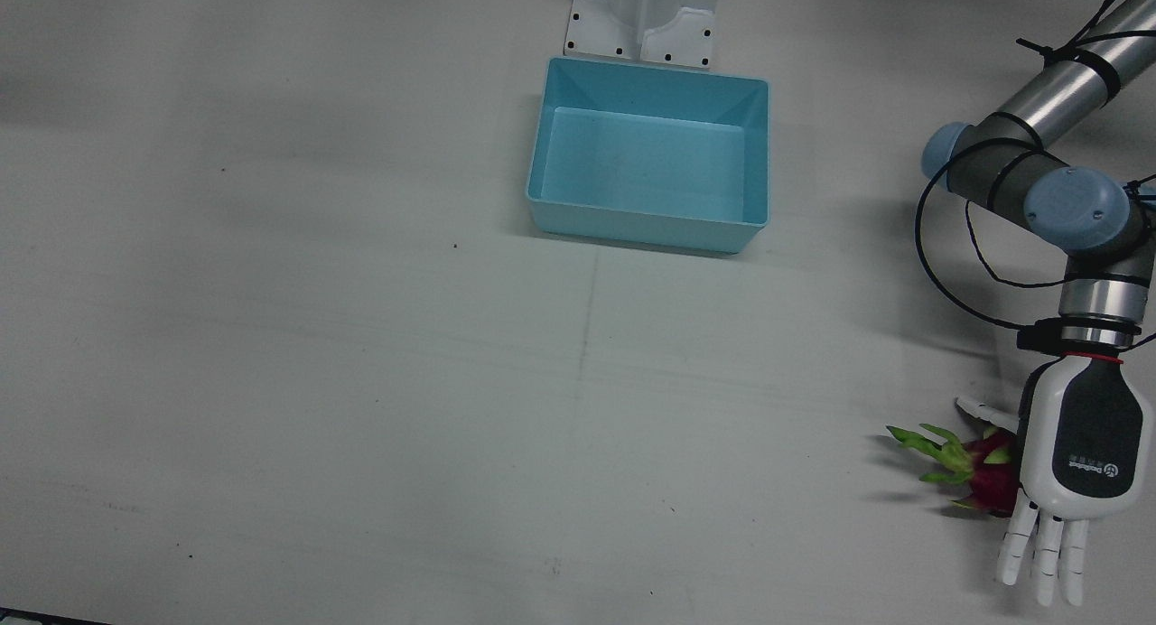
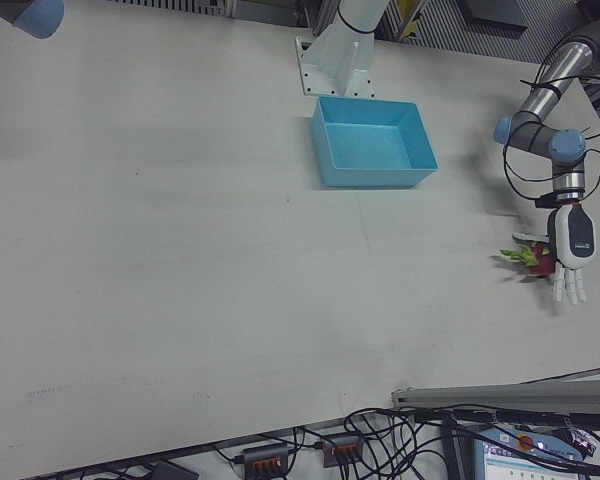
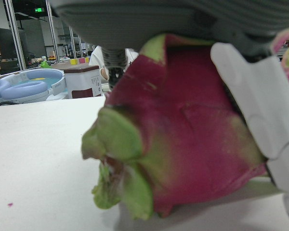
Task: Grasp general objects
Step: 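Close the left hand's fingers around the dragon fruit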
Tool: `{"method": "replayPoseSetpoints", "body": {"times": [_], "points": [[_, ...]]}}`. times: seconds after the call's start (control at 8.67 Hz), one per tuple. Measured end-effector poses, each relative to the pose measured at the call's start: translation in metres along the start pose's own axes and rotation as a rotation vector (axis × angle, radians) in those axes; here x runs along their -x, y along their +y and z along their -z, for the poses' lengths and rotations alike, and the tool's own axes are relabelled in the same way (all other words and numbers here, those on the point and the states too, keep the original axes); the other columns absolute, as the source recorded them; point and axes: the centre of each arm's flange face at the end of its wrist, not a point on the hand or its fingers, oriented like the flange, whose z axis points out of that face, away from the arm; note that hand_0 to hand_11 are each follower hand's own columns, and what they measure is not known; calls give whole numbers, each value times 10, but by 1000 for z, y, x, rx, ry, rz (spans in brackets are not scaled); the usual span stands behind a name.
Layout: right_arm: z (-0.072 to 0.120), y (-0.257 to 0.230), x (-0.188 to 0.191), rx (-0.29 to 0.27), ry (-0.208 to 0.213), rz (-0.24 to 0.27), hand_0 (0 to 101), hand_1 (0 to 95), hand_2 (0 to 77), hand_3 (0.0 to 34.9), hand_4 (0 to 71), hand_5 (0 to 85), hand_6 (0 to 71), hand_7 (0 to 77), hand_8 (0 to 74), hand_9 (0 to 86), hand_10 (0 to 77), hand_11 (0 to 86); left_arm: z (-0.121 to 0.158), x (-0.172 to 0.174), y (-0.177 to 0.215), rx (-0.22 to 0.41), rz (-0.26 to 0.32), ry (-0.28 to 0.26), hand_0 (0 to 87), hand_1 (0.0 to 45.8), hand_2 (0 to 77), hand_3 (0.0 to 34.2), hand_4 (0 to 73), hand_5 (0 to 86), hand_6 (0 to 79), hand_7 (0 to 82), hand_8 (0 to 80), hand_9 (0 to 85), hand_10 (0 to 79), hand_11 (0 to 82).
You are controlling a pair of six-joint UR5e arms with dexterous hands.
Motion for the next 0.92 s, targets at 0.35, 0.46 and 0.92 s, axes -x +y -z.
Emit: {"method": "replayPoseSetpoints", "body": {"times": [0.35,0.46,0.92], "points": [[0,0,0,0,0,0,0,949,774,0,0,0,0,0,0,5,0,5,0,1,-1,-2,-2,-3,397,0,0,9,131,71,180,295,11,5,398,0],[0,0,0,0,0,-1,0,949,774,0,0,0,0,0,0,5,0,5,0,1,-1,-4,-2,-3,395,0,0,2,153,229,289,480,16,245,398,0],[0,0,0,0,0,0,0,949,774,0,0,0,0,0,0,5,0,0,2,-27,-21,-69,38,58,321,0,0,0,262,425,409,529,415,535,393,633]]}}
